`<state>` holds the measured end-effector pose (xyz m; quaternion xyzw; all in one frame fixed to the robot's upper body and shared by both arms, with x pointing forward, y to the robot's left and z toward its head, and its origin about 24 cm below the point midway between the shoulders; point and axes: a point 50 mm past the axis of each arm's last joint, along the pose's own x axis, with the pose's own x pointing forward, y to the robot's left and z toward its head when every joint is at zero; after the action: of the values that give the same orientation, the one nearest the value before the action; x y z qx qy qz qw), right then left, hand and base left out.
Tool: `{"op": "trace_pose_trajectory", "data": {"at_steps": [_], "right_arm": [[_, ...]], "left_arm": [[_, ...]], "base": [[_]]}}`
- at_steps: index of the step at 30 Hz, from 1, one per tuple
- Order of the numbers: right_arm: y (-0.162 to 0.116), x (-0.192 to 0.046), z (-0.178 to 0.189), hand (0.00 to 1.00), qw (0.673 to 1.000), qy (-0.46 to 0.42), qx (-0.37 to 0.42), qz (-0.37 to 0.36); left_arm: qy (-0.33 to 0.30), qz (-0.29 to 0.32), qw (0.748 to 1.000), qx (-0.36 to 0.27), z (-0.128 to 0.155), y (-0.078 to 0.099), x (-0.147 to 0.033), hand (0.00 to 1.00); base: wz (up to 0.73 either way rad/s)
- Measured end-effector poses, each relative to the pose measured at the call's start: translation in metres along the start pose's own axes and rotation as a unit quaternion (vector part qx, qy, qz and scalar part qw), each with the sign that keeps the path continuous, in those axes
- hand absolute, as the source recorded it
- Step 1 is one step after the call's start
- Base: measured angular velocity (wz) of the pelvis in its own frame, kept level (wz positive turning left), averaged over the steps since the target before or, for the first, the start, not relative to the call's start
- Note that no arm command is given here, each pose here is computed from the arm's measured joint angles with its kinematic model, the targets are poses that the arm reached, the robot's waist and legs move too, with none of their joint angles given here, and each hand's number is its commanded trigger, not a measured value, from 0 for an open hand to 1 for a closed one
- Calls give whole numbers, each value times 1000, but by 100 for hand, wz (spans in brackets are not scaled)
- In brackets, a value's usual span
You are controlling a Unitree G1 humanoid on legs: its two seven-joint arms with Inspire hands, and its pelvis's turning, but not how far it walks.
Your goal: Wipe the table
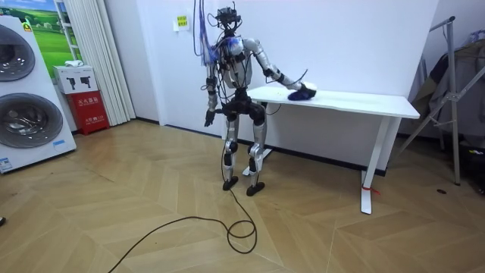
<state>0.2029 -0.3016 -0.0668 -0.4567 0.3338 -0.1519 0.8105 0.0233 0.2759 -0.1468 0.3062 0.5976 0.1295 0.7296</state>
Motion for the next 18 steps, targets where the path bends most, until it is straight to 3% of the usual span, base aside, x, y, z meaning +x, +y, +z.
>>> {"op": "trace_pose_trajectory", "data": {"at_steps": [3, 6, 10, 18], "right_arm": [[12, 5, 72, 100, 992, -113, -32, 56], [10, 8, 98, 100, 986, -145, -31, 72], [6, 10, 90, 100, 987, -146, -31, 61], [9, -1, 25, 100, 995, -89, 49, 9]], "left_arm": [[-36, -11, 999, 15, 24, -6, 1, 0], [-43, -13, 999, 18, 28, -8, 0, 0], [3, -19, 999, 29, 2, -11, -4, 0], [-11, -3, 1000, 8, 6, -6, -3, 0]], "base": [[31], [62], [49], [25]]}}
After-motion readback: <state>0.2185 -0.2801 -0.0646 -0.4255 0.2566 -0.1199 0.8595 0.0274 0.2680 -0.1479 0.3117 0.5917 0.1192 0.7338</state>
